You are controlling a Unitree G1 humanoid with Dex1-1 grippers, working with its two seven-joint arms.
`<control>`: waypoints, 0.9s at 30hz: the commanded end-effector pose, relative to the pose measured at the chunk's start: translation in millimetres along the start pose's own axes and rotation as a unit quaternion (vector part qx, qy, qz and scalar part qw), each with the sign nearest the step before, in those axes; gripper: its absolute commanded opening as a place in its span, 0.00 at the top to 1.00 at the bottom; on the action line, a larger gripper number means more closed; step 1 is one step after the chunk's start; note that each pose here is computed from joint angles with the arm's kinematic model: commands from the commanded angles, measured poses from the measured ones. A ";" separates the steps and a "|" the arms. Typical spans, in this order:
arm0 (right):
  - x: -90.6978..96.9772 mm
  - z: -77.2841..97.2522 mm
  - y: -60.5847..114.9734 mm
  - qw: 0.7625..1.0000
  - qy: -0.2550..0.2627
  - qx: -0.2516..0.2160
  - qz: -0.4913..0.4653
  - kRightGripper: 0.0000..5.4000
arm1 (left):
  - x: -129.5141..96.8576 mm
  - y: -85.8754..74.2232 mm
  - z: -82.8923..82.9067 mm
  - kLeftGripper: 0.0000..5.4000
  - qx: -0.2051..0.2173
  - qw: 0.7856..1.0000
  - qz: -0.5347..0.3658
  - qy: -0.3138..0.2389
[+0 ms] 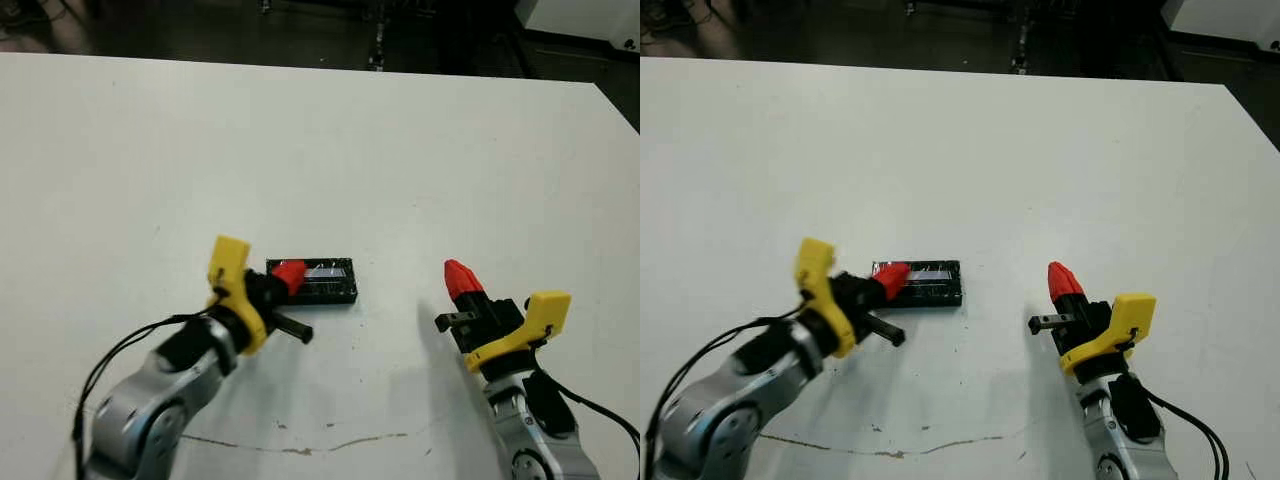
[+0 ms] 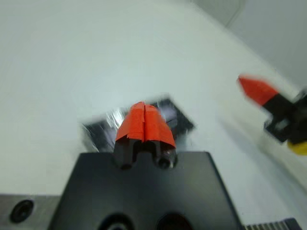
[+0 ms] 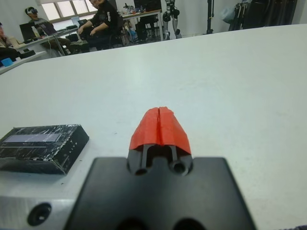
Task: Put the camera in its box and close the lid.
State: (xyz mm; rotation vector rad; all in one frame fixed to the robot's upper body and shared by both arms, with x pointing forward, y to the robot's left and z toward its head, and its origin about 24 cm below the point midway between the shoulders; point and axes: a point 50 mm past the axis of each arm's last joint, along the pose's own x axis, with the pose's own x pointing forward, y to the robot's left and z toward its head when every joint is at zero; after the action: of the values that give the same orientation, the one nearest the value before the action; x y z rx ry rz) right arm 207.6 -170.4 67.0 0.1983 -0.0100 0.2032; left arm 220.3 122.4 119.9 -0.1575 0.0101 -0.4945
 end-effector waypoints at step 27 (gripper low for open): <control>28.0 30.5 -3.8 0.995 -0.082 -0.032 -0.036 1.00 | -17.7 84.2 -10.1 1.00 0.173 0.931 0.250 -0.204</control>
State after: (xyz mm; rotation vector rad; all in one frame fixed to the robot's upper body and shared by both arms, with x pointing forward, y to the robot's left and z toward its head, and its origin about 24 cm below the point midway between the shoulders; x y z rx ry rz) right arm 235.5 -171.8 98.7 0.1561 -0.1778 0.1315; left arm 244.9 202.8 100.9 0.0830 -0.4513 0.0655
